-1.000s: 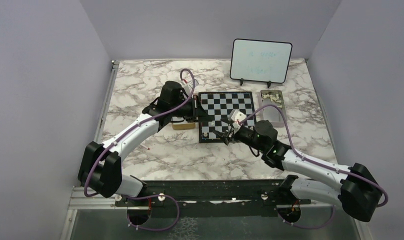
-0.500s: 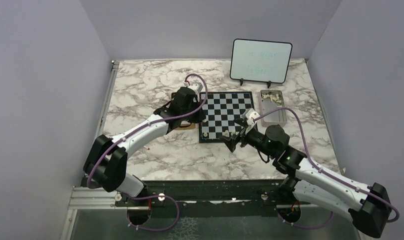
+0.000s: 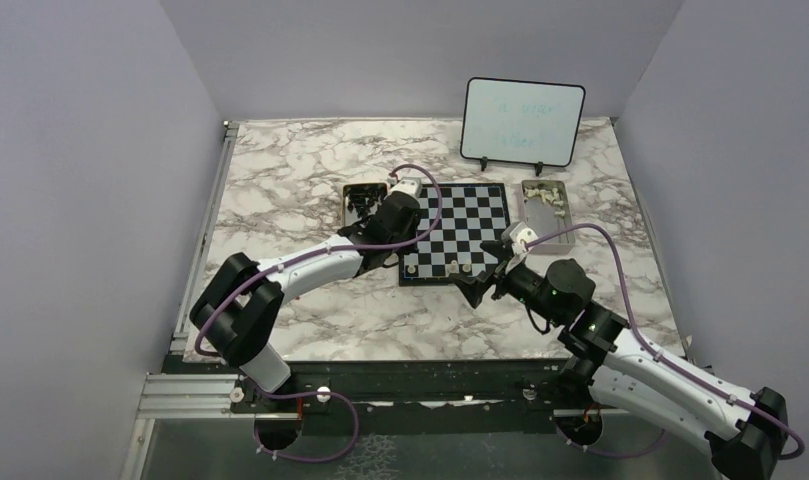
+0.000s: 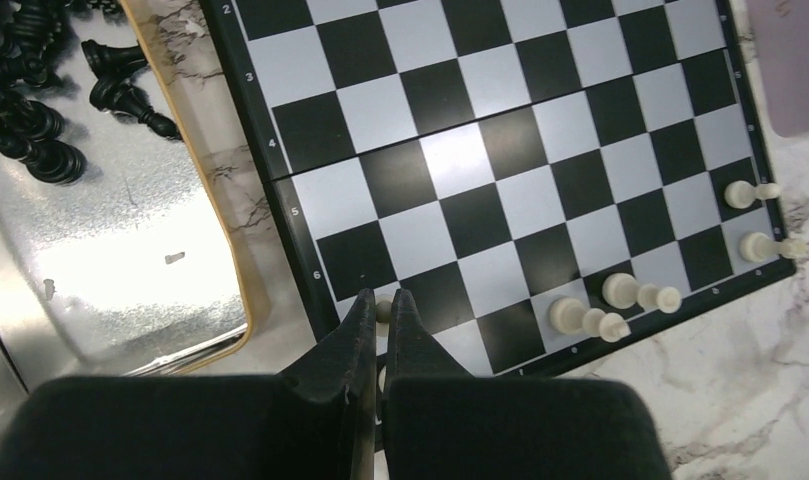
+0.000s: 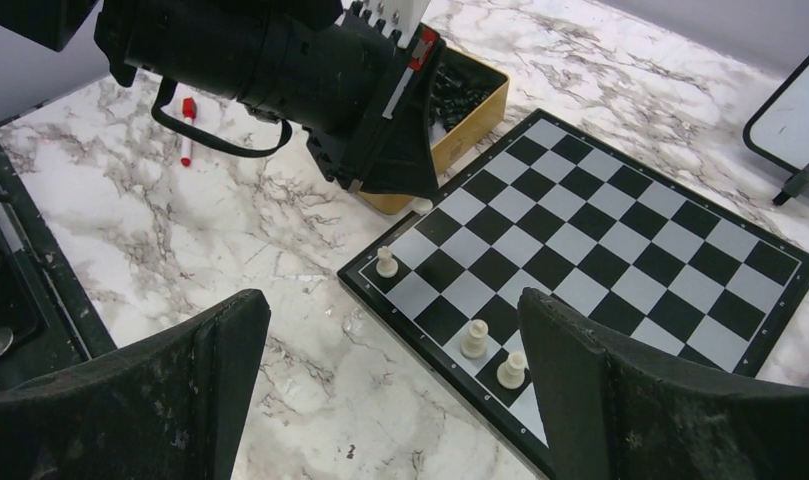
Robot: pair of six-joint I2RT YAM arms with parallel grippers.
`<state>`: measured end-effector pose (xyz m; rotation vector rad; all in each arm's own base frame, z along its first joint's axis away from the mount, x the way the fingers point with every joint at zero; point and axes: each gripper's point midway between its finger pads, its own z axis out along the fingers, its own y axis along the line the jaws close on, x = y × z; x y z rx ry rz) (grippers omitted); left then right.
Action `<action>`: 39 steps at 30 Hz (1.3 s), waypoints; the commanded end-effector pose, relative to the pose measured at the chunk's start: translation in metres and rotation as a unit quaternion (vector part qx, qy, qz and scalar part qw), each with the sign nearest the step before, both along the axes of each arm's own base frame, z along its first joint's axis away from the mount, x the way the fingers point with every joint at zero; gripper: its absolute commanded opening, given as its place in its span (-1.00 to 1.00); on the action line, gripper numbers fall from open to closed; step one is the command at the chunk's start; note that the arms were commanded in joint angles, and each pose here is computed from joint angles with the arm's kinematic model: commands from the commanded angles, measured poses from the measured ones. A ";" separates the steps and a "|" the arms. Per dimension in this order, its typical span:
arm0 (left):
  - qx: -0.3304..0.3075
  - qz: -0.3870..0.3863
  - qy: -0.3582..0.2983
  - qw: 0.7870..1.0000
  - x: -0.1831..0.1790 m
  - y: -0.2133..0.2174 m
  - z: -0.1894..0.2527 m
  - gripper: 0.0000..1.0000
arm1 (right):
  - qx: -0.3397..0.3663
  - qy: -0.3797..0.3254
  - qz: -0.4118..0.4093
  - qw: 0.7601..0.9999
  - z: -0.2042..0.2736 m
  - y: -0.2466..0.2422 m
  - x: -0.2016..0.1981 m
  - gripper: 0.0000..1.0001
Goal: Set up the chess pieces on the board
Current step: Place the chess piece on the chessboard.
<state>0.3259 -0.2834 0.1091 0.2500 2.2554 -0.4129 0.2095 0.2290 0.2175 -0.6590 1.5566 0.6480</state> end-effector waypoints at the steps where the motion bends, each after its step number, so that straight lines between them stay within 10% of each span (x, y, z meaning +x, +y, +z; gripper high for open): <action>1: 0.009 0.020 -0.025 0.999 0.009 0.005 -0.011 -0.96 | -0.002 0.006 -0.021 1.000 -0.004 -0.008 0.001 1.00; 39: 0.003 -0.011 0.022 1.000 -0.013 -0.008 -0.052 -0.96 | -0.021 0.004 -0.043 0.999 -0.008 -0.014 0.008 1.00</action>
